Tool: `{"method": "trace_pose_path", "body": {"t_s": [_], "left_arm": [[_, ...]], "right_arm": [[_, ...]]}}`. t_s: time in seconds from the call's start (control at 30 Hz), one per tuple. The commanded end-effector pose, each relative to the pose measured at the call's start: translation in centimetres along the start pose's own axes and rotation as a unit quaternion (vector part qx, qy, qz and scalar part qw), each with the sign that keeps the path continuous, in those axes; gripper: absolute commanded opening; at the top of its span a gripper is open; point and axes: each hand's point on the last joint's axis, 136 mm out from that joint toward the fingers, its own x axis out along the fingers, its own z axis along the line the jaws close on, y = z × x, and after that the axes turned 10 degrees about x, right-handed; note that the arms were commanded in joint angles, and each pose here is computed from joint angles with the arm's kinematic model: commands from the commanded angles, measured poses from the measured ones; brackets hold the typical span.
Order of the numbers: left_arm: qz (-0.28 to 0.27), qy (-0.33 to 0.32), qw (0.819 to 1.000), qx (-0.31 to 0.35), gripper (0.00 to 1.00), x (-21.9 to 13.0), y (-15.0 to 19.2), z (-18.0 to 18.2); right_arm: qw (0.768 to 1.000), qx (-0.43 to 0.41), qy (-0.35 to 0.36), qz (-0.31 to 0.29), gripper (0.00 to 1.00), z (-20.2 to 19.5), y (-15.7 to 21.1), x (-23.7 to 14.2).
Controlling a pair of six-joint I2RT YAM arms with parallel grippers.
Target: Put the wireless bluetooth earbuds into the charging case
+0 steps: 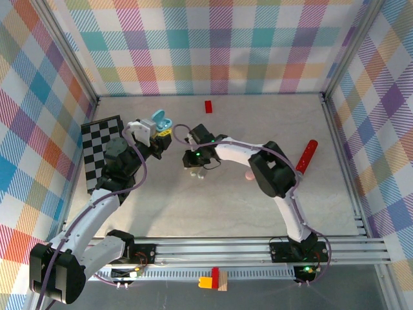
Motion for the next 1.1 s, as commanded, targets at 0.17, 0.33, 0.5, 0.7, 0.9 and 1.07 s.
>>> {"method": "trace_pose_path", "body": {"t_s": [0.17,0.33,0.5,0.7,0.9,1.07], "left_arm": [[-0.013,0.050,0.999,0.000,0.38,1.2,1.0,-1.8],[-0.009,0.093,0.996,0.010,0.38,2.6,3.1,-4.3],[0.005,0.162,0.986,0.046,0.37,3.5,5.2,-8.3],[0.013,0.229,0.972,0.048,0.37,4.6,7.2,-11.1],[0.037,0.262,0.963,0.053,0.38,5.6,8.2,-12.4],[0.047,0.279,0.958,0.056,0.38,5.7,8.7,-13.0]], "right_arm": [[0.993,0.013,0.011,-0.117,0.21,-3.9,-2.6,-7.6],[0.988,-0.013,0.043,-0.147,0.21,-5.9,-1.1,-11.6],[0.980,-0.063,0.059,-0.178,0.21,-6.0,0.4,-15.5],[0.968,-0.126,0.052,-0.210,0.21,-4.2,0.7,-19.6],[0.956,-0.174,0.050,-0.232,0.20,-2.0,0.6,-22.4],[0.945,-0.207,0.040,-0.248,0.20,0.2,0.4,-23.3]]}}
